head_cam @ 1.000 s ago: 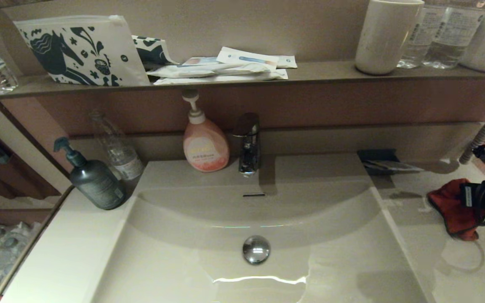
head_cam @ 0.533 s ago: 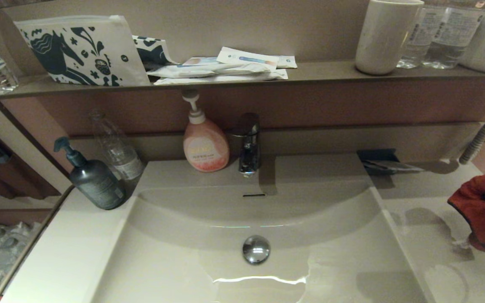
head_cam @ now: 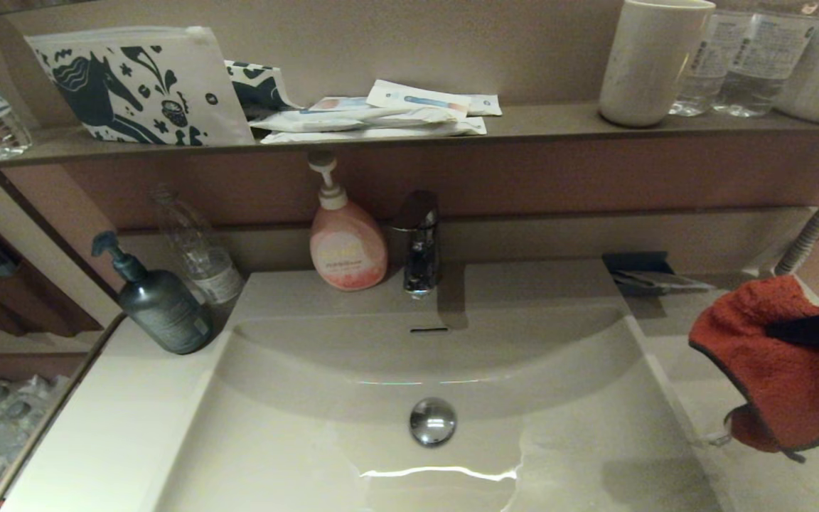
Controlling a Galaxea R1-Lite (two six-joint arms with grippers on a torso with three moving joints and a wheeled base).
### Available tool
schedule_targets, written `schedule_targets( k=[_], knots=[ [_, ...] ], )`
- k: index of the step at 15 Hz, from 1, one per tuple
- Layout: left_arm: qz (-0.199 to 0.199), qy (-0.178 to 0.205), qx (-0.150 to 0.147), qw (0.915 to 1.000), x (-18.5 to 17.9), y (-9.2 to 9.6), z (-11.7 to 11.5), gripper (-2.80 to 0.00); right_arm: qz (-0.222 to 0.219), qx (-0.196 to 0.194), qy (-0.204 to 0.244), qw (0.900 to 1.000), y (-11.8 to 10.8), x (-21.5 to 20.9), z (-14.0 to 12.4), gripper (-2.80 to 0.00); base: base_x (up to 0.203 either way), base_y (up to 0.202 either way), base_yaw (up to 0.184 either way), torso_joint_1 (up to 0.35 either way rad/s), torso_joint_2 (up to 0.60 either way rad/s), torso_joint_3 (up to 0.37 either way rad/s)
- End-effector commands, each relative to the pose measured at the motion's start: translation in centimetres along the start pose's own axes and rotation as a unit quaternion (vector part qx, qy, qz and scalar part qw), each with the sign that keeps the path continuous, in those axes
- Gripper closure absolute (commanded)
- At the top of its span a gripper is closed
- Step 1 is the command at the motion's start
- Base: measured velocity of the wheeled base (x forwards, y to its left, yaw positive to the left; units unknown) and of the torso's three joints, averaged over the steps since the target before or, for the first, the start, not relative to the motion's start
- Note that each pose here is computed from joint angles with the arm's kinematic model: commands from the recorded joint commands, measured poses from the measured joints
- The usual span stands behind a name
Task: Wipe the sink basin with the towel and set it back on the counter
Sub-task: Wipe the sink
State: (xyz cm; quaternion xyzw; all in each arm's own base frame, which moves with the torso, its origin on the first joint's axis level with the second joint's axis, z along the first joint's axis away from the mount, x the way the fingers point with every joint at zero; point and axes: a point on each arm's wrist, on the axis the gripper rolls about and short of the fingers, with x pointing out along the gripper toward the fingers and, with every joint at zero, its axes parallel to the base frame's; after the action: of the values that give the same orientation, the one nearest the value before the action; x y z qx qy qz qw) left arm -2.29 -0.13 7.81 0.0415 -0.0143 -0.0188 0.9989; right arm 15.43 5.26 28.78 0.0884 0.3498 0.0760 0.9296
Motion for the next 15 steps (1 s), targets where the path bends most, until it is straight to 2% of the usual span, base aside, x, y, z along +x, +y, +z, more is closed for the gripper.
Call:
schedule_targets(
  k=[1, 2, 4, 8, 10, 15],
  knots=[
    [0.000, 0.000, 0.000, 1.0000, 0.0, 0.0, 0.0, 0.00, 0.035, -0.007, 0.021, 0.999, 2.7, 0.3, -0.5, 0.00, 0.000, 0.000, 0.000, 0.000, 0.00, 0.000],
    [0.000, 0.000, 0.000, 1.0000, 0.0, 0.0, 0.0, 0.00, 0.033, -0.003, 0.045, 0.998, 4.4, 1.5, -1.0, 0.00, 0.000, 0.000, 0.000, 0.000, 0.00, 0.000],
    [0.000, 0.000, 0.000, 1.0000, 0.0, 0.0, 0.0, 0.00, 0.003, 0.014, 0.098, 0.995, 7.5, 5.2, -2.3, 0.00, 0.000, 0.000, 0.000, 0.000, 0.00, 0.000],
    [0.000, 0.000, 0.000, 1.0000, 0.0, 0.0, 0.0, 0.00, -0.069, 0.022, 0.180, 0.981, 10.6, 12.3, -5.1, 0.00, 0.000, 0.000, 0.000, 0.000, 0.00, 0.000],
    [0.000, 0.000, 0.000, 1.0000, 0.0, 0.0, 0.0, 0.00, -0.087, 0.010, 0.207, 0.974, 12.0, 15.3, -6.9, 0.00, 0.000, 0.000, 0.000, 0.000, 0.00, 0.000],
    [0.000, 0.000, 0.000, 1.0000, 0.0, 0.0, 0.0, 0.00, -0.107, -0.017, 0.242, 0.964, 14.4, 21.8, -11.0, 0.00, 0.000, 0.000, 0.000, 0.000, 0.00, 0.000]
  ],
)
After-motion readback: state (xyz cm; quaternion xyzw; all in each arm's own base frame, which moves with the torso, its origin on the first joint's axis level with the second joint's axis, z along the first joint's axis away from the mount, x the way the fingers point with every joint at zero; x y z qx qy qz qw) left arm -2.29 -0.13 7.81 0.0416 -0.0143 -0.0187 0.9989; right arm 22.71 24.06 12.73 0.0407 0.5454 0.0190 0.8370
